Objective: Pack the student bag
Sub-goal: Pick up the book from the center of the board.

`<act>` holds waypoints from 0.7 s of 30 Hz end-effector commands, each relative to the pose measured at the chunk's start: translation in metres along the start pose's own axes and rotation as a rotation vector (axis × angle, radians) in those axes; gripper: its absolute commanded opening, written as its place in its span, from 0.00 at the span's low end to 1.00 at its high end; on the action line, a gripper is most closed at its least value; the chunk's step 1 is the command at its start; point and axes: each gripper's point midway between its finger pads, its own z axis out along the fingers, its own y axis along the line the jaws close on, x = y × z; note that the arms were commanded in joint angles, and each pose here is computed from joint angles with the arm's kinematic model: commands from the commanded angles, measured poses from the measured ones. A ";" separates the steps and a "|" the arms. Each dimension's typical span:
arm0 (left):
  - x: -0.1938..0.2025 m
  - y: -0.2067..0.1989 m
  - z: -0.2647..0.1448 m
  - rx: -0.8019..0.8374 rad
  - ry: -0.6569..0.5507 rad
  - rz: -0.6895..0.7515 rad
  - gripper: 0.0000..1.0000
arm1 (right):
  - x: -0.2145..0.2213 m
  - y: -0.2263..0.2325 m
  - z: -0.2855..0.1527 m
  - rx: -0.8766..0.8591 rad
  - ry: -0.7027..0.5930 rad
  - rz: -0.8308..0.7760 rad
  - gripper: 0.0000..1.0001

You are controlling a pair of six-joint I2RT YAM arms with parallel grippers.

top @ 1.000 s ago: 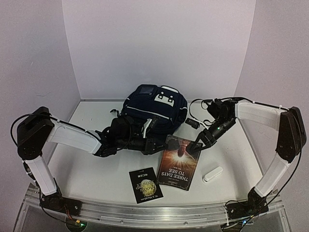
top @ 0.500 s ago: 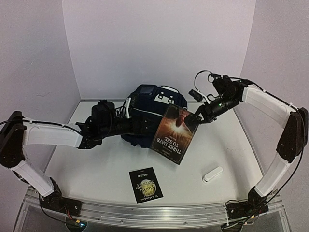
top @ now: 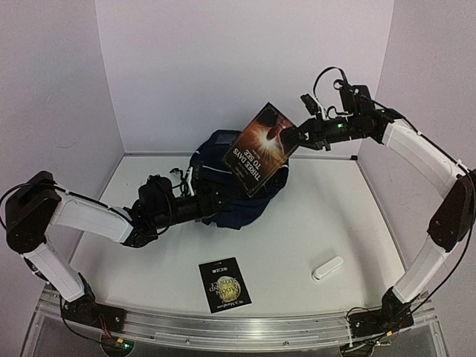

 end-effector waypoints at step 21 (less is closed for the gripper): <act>-0.030 -0.083 0.006 0.444 -0.109 0.003 0.79 | -0.006 0.088 -0.017 -0.321 -0.071 -0.033 0.00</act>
